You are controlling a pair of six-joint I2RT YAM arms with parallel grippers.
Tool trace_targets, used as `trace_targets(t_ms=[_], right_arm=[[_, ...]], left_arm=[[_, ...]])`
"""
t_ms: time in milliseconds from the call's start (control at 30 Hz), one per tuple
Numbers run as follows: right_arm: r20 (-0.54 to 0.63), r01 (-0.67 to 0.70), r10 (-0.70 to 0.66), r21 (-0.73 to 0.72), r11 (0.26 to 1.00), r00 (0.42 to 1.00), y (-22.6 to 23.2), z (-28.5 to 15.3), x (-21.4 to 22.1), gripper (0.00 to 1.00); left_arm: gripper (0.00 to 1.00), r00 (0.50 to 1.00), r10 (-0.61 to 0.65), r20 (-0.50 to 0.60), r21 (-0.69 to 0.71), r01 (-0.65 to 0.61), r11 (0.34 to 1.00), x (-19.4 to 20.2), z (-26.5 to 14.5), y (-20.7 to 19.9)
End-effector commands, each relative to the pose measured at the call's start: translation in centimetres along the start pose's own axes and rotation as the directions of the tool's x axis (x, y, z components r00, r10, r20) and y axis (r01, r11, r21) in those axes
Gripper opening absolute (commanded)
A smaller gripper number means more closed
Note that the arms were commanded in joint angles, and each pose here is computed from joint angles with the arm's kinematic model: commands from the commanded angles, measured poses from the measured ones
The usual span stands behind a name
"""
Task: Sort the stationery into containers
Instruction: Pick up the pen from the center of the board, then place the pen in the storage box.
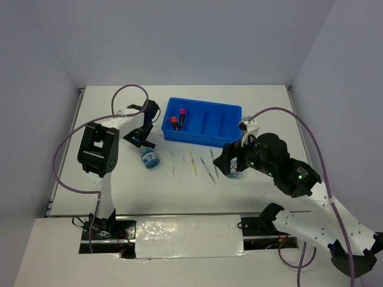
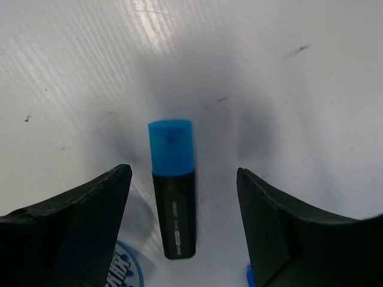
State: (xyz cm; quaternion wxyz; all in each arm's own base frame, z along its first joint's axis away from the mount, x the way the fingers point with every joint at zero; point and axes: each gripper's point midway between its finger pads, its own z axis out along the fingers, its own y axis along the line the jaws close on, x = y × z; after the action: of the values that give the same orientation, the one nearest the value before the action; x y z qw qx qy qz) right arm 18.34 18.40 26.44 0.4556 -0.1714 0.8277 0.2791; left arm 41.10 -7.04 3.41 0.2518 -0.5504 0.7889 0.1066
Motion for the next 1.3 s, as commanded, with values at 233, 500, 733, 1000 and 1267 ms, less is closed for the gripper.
trace_targets(t_ms=[233, 500, 733, 1000, 1267], right_arm=[[0.047, 0.016, -0.016, -0.005, 1.000, 0.999, 0.2, 0.0, -1.4, 0.99], [0.049, 0.024, -0.025, 0.017, 1.000, 0.998, -0.2, -0.3, -1.5, 0.99], [0.056, 0.028, -0.029, 0.023, 0.999, 0.998, -0.3, -0.5, -1.8, 0.99], [0.074, 0.017, -0.018, 0.023, 1.000, 0.997, -0.2, -0.9, -2.2, 0.99], [0.084, 0.015, -0.019, 0.049, 0.999, 0.996, -0.7, -1.9, -2.1, 0.99]], left_arm=[[0.45, 0.999, 0.014, -0.036, -0.008, -0.014, 1.000, 0.9, 4.0, 1.0], [0.02, 1.000, 0.007, 0.017, 0.108, -0.009, 0.994, -4.0, 3.2, -3.3], [0.00, 0.960, 0.059, 0.274, 0.354, -0.158, 0.922, -12.7, -6.7, -7.9], [0.00, 0.790, 0.165, 0.590, 0.662, -0.591, 0.461, -11.7, -20.7, -16.9], [0.00, 0.448, 0.432, 0.783, 0.485, -0.874, 0.027, -0.9, -23.6, -22.9]])
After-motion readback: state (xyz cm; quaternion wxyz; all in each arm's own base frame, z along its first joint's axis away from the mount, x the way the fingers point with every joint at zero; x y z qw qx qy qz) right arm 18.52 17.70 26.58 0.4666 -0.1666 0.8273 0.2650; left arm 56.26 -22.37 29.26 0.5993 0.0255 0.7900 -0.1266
